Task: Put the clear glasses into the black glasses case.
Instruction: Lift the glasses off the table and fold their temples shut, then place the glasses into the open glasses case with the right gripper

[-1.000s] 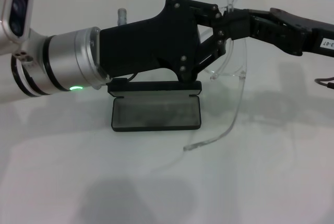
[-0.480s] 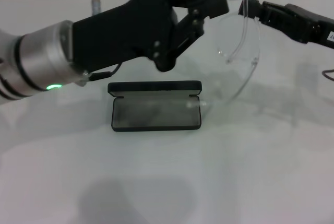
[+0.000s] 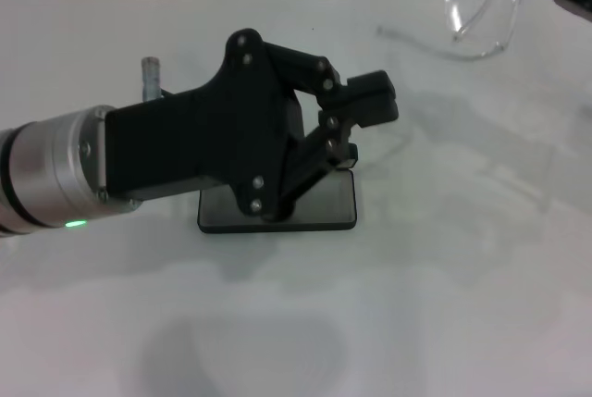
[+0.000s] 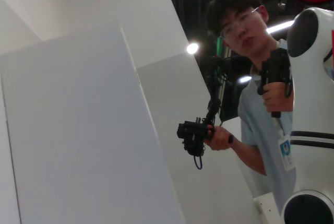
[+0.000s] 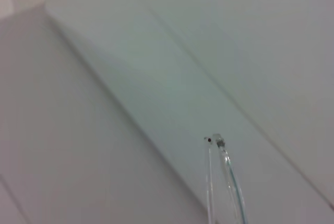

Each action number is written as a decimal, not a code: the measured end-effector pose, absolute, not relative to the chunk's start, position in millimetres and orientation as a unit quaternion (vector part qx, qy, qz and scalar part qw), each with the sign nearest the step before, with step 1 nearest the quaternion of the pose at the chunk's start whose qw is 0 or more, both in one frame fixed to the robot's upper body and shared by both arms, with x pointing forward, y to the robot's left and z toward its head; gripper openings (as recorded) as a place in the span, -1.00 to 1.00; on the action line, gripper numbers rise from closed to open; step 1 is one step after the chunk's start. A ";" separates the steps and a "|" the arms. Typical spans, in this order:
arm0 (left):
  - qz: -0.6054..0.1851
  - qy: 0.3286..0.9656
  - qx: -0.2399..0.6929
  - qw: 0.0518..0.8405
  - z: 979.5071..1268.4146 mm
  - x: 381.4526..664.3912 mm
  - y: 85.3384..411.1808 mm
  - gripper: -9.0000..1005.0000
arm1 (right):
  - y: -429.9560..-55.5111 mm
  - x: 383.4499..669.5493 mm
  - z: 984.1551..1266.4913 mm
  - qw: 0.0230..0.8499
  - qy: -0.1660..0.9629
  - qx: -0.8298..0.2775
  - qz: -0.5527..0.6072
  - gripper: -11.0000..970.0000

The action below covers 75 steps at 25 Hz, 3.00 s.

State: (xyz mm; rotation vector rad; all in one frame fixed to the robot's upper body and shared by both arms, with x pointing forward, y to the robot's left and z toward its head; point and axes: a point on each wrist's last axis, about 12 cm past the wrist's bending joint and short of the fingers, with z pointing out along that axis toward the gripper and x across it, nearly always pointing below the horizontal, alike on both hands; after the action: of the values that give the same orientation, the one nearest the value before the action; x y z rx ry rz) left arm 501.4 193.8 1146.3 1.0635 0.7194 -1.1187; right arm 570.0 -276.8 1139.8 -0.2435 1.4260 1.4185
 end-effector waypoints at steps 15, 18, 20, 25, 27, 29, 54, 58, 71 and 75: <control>-0.499 0.318 0.474 0.652 1145.8 508.2 182.4 -0.88 | -246.9 570.0 1149.8 0.502 0.547 -0.125 0.659 -0.84; -0.499 0.318 0.474 0.652 1146.1 508.8 181.4 -0.88 | -238.9 571.2 1149.6 0.493 0.542 -0.128 0.669 -0.84; -0.501 0.319 0.474 0.651 1145.5 509.2 180.5 -0.88 | -233.7 571.9 1149.5 0.487 0.541 -0.133 0.672 -0.84; -0.502 0.318 0.473 0.650 1145.6 510.1 179.2 -0.88 | -219.3 574.3 1150.8 0.469 0.543 -0.156 0.679 -0.84; -0.502 0.317 0.474 0.650 1146.4 510.9 178.3 -0.88 | -215.0 574.9 1151.4 0.462 0.545 -0.165 0.680 -0.84; -0.501 0.317 0.474 0.651 1147.0 511.8 177.6 -0.88 | -209.4 574.9 1151.7 0.454 0.547 -0.178 0.681 -0.84; -0.493 0.334 0.464 0.656 1148.2 519.7 176.7 -0.88 | -187.2 552.5 1150.4 0.408 0.527 -0.309 0.678 -0.84; -0.490 0.338 0.462 0.657 1147.5 519.4 178.2 -0.88 | -195.0 553.0 1148.4 0.422 0.532 -0.292 0.673 -0.84; -0.492 0.350 0.431 0.671 1140.6 502.7 200.9 -0.88 | -216.4 579.8 1166.9 0.415 0.607 -0.315 0.600 -0.84; -0.497 0.369 0.419 0.664 1132.0 492.7 210.6 -0.88 | -208.5 593.6 1195.8 0.350 0.659 -0.387 0.542 -0.84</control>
State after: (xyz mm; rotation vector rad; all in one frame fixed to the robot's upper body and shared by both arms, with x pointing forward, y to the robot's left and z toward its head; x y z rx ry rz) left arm 492.7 210.6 1132.0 0.9475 0.8337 -1.1218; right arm 593.6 -208.5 1195.8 -1.0033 1.7054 1.4031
